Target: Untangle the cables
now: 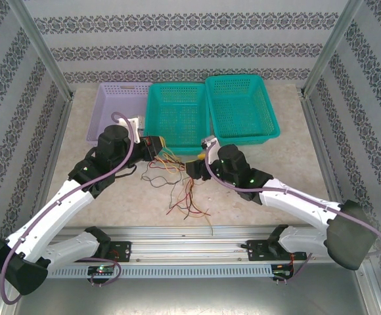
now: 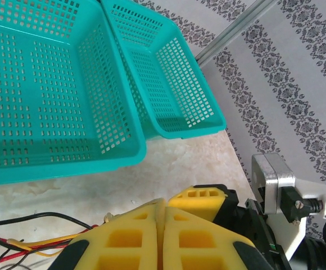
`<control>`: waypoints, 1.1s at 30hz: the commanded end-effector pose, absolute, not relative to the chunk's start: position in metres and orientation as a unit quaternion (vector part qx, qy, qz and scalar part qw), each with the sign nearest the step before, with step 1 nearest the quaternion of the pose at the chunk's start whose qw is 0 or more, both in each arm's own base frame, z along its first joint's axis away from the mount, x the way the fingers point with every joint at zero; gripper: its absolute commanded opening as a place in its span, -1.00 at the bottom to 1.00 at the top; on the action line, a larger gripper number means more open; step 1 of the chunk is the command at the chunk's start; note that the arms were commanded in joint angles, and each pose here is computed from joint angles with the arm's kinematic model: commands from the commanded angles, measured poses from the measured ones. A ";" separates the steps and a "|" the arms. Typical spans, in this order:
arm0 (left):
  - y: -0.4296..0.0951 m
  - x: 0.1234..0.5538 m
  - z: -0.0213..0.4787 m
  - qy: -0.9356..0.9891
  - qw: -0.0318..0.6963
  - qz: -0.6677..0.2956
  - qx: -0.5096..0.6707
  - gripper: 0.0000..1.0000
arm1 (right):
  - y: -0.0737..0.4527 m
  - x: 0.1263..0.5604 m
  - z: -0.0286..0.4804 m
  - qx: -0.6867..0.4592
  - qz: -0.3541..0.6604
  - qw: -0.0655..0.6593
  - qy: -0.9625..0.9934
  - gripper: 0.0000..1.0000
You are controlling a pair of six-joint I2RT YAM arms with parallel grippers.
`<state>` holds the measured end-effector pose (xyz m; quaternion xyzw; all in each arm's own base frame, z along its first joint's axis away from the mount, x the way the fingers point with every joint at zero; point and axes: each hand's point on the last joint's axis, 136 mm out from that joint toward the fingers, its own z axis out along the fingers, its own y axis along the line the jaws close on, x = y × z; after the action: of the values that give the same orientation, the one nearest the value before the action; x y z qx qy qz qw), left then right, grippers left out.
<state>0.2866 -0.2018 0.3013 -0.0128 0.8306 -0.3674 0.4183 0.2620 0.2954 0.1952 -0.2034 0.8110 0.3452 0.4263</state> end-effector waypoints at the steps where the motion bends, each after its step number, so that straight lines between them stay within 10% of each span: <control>1: -0.202 0.284 0.328 0.811 0.437 -0.388 -0.026 -1.00 | 0.309 0.250 0.195 -0.228 0.375 0.436 0.785 0.20; 14: -0.207 0.297 0.332 0.797 0.428 -0.419 -0.078 -1.00 | 0.340 0.207 0.177 -0.239 0.427 0.424 0.762 0.24; 33: -0.207 0.296 0.331 0.791 0.423 -0.429 -0.102 -1.00 | 0.393 0.227 0.171 -0.295 0.096 0.597 0.740 0.43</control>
<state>0.2983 -0.2041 0.3147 -0.1024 0.8116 -0.4074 0.4059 0.2092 0.4016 0.1591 -0.3166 0.7492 0.1642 0.5581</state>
